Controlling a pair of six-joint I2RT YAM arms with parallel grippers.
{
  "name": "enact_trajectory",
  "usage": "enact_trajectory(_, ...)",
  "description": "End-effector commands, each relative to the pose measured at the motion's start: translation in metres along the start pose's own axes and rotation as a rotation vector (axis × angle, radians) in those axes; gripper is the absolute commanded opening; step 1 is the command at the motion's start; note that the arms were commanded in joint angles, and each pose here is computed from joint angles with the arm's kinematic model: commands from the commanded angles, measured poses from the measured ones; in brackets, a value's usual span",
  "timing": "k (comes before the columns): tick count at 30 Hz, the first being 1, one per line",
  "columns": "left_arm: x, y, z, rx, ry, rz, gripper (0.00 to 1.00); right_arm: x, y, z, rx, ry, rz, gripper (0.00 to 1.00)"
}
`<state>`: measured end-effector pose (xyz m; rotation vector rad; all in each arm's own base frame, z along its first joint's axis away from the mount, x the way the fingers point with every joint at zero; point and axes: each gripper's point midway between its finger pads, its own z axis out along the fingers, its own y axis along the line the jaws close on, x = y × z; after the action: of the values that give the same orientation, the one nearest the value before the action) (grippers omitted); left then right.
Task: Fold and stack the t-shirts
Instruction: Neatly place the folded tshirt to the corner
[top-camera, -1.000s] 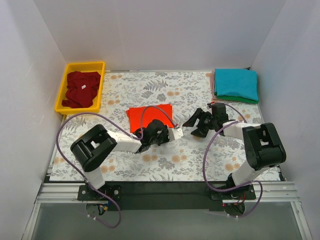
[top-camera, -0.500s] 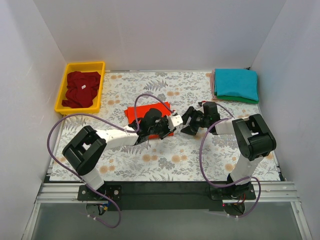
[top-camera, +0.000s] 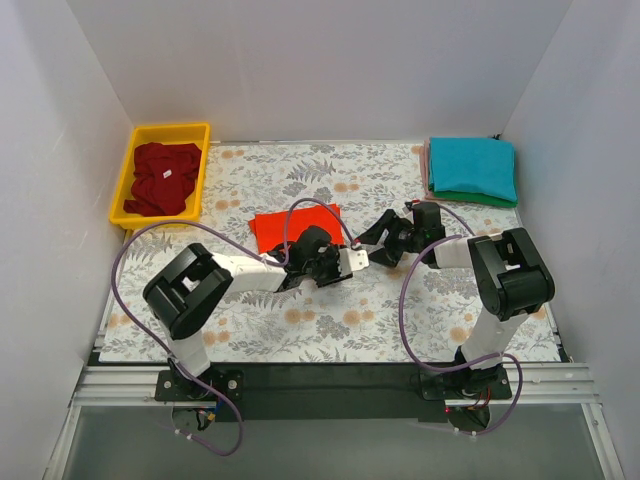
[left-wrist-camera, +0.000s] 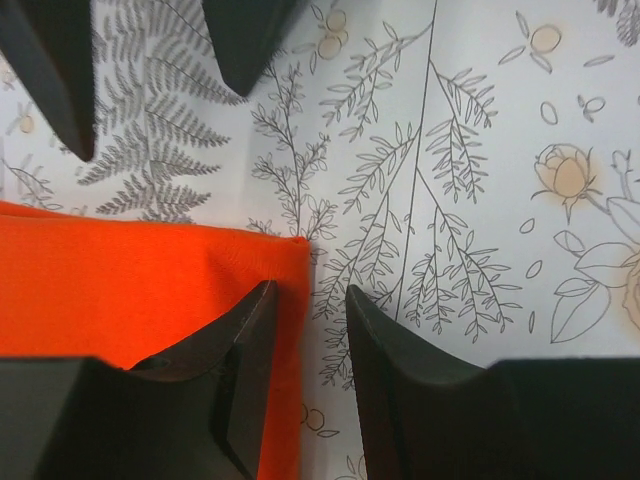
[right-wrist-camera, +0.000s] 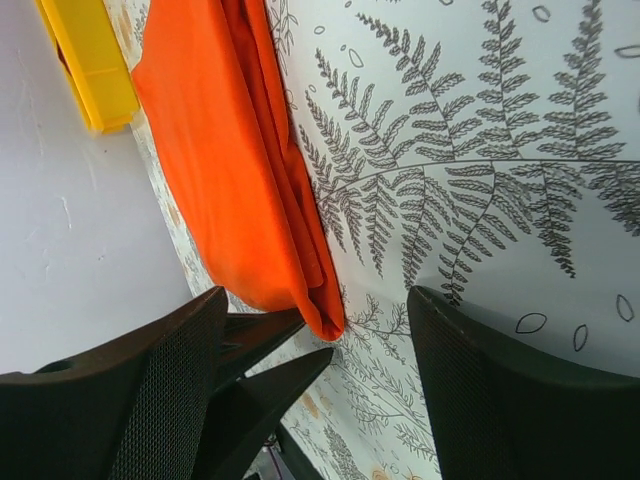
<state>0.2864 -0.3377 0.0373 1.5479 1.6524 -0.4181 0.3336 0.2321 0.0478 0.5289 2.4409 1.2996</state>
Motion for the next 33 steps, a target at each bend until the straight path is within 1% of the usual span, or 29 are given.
enact_trajectory(1,0.008,-0.004,0.006,0.025,0.024,0.045,0.33,-0.007,0.002,-0.003,-0.004,-0.035,-0.008,0.79)
enact_trajectory(3,0.015,-0.007,0.01,0.037,0.038,0.048,0.32,-0.006,0.001,-0.003,-0.004,-0.033,-0.008,0.79)
enact_trajectory(4,0.021,-0.01,0.012,0.041,0.053,0.048,0.24,-0.006,0.001,-0.003,-0.004,-0.03,-0.007,0.79)
enact_trajectory(7,0.024,-0.006,0.015,0.027,0.06,0.043,0.14,-0.005,-0.001,-0.001,0.0,-0.027,-0.005,0.79)
enact_trajectory(8,0.024,-0.005,0.016,0.024,0.062,0.029,0.09,-0.005,-0.001,-0.001,-0.001,-0.024,-0.005,0.79)
enact_trajectory(10,0.023,-0.002,0.015,0.026,0.058,0.008,0.05,-0.004,-0.004,0.001,0.004,-0.018,-0.002,0.79)
enact_trajectory(11,0.018,0.0,0.016,0.029,0.051,0.002,0.01,-0.003,-0.004,0.002,0.004,-0.016,-0.004,0.79)
enact_trajectory(14,0.016,0.004,0.013,0.033,0.048,-0.037,0.0,-0.003,-0.003,0.005,0.003,-0.011,-0.005,0.79)
enact_trajectory(19,-0.012,0.016,0.002,0.038,-0.028,-0.132,0.0,-0.005,0.001,0.01,-0.006,-0.008,-0.01,0.79)
enact_trajectory(23,-0.032,0.025,-0.006,0.016,-0.087,-0.144,0.0,-0.001,0.004,0.015,-0.014,0.006,-0.006,0.81)
enact_trajectory(28,-0.048,0.029,-0.01,0.017,-0.128,-0.167,0.0,0.004,0.01,0.023,-0.035,0.006,0.005,0.82)
enact_trajectory(33,-0.063,0.036,-0.014,0.006,-0.16,-0.19,0.0,0.011,0.013,0.035,-0.034,0.025,0.038,0.8)
